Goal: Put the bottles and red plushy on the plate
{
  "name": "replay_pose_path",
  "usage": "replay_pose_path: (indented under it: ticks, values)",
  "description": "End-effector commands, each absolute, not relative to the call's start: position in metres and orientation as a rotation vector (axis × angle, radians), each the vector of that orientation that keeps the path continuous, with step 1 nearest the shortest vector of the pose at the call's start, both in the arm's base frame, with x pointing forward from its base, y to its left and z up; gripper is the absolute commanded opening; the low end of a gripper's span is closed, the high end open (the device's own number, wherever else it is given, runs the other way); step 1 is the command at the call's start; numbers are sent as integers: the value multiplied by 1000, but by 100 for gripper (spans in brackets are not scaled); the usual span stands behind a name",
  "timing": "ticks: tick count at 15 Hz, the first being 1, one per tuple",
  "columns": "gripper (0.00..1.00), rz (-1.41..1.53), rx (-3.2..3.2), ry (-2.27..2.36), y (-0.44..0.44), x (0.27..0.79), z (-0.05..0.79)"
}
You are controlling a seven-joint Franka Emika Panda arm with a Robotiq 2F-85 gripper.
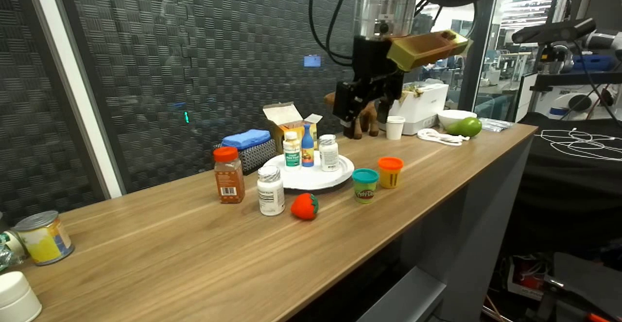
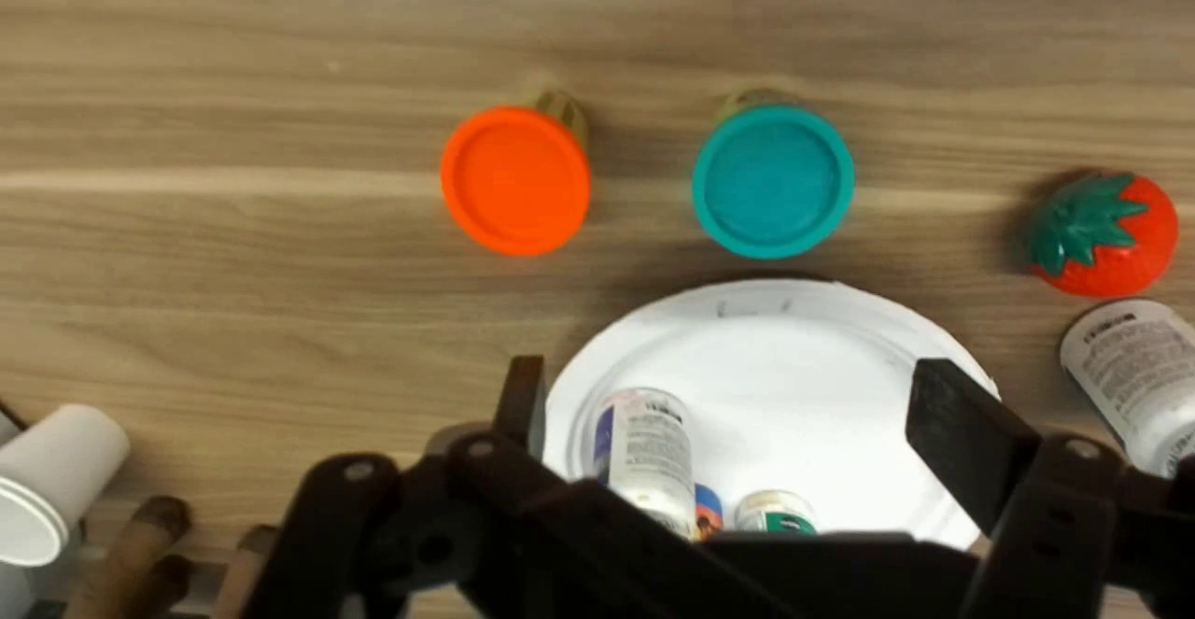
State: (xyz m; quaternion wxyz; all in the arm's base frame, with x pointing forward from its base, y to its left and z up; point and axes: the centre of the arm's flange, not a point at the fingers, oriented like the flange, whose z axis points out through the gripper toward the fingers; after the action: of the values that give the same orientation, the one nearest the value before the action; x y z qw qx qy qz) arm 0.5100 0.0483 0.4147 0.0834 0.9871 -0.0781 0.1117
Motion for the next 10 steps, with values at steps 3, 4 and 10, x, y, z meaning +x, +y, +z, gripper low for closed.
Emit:
replay_pose_path:
  ticks: [3,4,10]
  values:
    - [100,305,3035,-378,10,470,411]
    - [100,281,3047,-393,2,470,409]
    - [100,186,3090,-442,-36,484,394]
